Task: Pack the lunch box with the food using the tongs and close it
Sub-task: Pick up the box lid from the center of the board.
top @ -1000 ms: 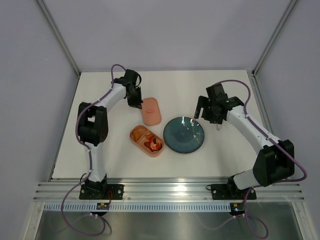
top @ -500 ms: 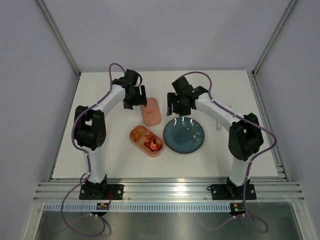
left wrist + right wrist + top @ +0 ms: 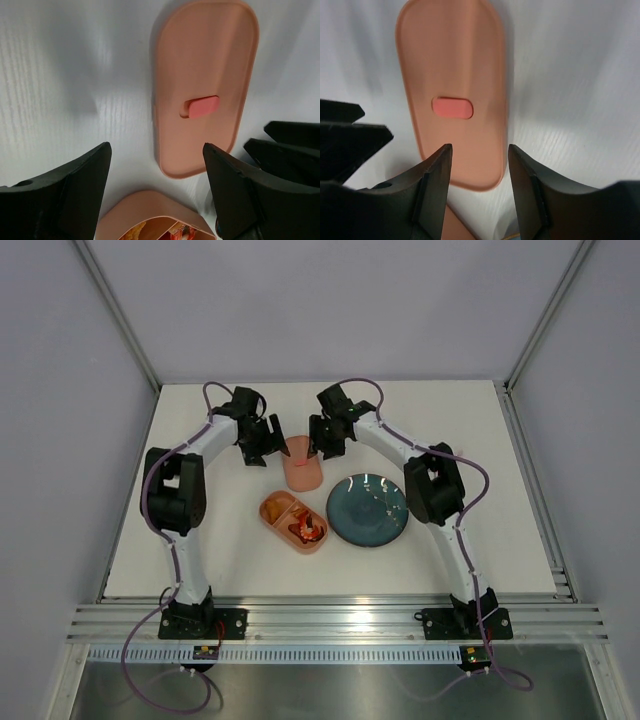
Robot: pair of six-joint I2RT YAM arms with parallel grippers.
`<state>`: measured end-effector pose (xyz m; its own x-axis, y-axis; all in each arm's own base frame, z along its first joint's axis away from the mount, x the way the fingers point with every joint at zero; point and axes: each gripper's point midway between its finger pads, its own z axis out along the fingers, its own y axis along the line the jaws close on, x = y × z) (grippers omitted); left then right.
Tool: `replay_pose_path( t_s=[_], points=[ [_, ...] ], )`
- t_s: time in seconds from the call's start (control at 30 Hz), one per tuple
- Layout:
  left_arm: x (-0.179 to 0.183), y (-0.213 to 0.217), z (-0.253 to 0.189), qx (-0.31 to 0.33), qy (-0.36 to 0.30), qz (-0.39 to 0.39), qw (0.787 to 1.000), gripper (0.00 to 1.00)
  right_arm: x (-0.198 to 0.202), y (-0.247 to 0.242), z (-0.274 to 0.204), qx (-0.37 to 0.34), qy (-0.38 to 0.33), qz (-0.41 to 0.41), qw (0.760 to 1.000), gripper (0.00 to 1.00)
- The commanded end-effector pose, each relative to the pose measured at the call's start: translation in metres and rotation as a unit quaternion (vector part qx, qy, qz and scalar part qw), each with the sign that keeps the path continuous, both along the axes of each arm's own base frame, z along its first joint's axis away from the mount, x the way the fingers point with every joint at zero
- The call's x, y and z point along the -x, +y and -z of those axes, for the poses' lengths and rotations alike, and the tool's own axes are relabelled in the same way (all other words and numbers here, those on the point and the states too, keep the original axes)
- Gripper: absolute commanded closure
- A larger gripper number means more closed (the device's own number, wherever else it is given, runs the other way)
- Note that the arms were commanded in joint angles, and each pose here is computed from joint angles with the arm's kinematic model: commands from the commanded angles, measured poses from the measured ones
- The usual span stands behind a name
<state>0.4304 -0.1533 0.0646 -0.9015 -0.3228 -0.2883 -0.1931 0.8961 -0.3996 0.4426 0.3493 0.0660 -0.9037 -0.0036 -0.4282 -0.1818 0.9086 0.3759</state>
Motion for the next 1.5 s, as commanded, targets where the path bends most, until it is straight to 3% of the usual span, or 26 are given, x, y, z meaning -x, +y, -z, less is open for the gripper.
replay_pose_path(
  t_s=[0.0,0.2,0.4,0.67,1.2,1.47],
  points=[
    [-0.009,-0.018,0.000,0.040,-0.014,0.008,0.999,0.23,-0.014,0.007,0.009,-0.041,0.025,0.004,0.999,0.44],
    [-0.009,-0.023,0.015,0.052,-0.001,0.009,0.999,0.26,-0.009,0.014,0.040,-0.050,0.063,-0.005,0.997,0.45],
    [-0.008,-0.027,0.027,0.062,0.011,0.016,0.998,0.28,-0.003,0.024,0.043,-0.086,0.067,-0.021,0.994,0.63],
    [-0.007,-0.030,0.029,0.073,0.012,0.023,0.997,0.31,-0.010,0.028,0.020,-0.108,0.041,-0.017,0.993,1.00],
    [-0.004,0.014,-0.050,0.031,-0.067,0.006,0.997,0.22,-0.017,0.024,-0.075,-0.129,-0.048,-0.024,0.990,1.00],
    [0.018,0.030,-0.109,0.001,-0.126,0.014,0.992,0.07,-0.007,0.010,-0.102,-0.094,-0.067,-0.067,0.991,1.00]
  ],
)
